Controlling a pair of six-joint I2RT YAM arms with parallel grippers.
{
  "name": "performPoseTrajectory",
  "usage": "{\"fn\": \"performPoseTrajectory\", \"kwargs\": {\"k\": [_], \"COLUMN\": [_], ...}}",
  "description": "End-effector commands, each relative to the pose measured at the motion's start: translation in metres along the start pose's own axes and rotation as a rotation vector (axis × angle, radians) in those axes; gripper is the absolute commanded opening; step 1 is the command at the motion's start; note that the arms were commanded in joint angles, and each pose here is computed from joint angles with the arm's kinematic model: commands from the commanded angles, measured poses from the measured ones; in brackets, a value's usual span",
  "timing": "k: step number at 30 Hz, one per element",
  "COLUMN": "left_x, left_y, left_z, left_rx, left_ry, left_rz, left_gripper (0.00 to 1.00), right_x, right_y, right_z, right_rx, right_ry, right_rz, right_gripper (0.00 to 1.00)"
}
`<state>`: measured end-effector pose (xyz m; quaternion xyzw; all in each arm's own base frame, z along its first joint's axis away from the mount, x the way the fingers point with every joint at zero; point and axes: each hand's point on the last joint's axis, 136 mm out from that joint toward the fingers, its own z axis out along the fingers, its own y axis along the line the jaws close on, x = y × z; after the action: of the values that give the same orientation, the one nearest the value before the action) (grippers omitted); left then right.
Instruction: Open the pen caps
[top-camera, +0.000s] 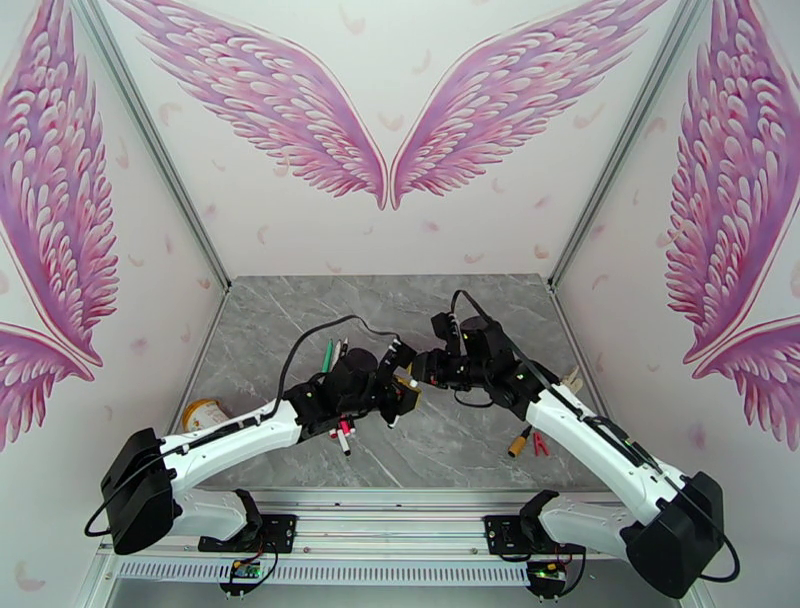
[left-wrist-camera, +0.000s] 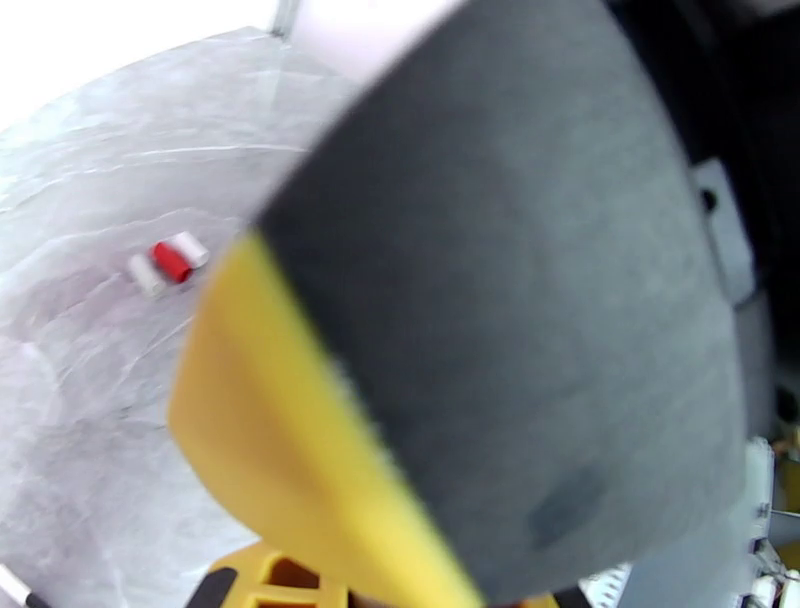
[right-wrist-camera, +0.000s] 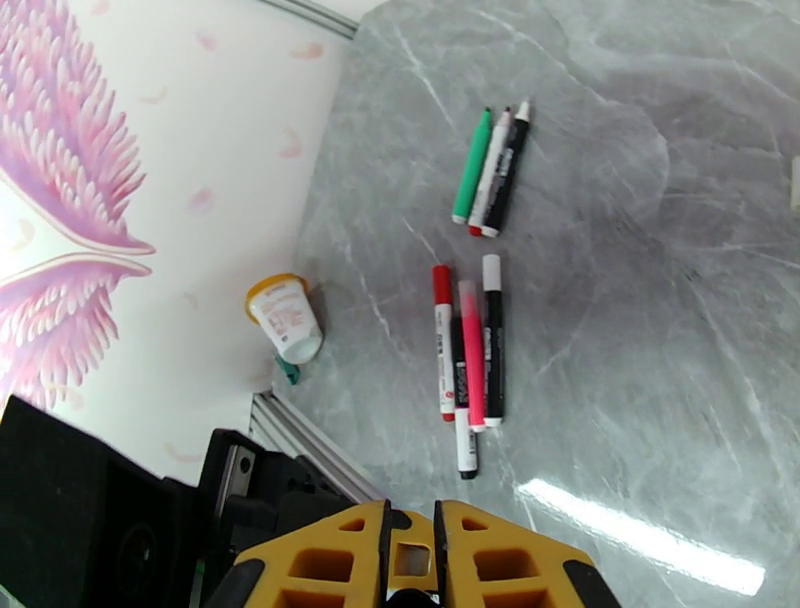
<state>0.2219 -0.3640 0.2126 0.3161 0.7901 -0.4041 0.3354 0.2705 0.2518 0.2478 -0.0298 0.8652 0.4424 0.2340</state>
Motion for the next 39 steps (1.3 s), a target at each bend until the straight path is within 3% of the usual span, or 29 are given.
{"fn": "performPoseTrajectory", "kwargs": {"k": [1,6,11,19,28,39], "left_x": [0.046,0.049,0.051,0.033,0.031,0.032], "left_y": [-0.019,-0.02,-0.008,0.01,0.055,0.086], "left_z": [-0.008,-0.005,0.001,-0.008,-0.024,-0.039], "left_rx": [0.179,0.201,0.103,-0.029,-0.184,-0.307], "left_ry": [0.171,0.215,0.221,0.094,0.004,-0.022], "left_rz": [-0.083,-0.083,-0.062,-0.077,-0.194,-0.248], "left_gripper": [0.07,0.06,0.06,0.06,0.06,0.06], "right_x": [-0.048,-0.048,-0.055,-0.055,-0.049,-0.081], "right_y": [0.025,0.026,0.0,-0.03,-0.124,-0.213], "right_z": [-0.026,-0.032,-0.037,-0.036,-0.027,0.009], "right_rx": [-0.091,-0.114,0.026,0.136,0.391,0.516], "right_ry": [-0.181,-0.192,-0.232,-0.176,0.022,0.106], "right_rz": [-0.114,-0.136,-0.073,-0.09,-0.071,0.008], "right_gripper": [0.02,0.02,0.02,0.04,0.07,0.11]}}
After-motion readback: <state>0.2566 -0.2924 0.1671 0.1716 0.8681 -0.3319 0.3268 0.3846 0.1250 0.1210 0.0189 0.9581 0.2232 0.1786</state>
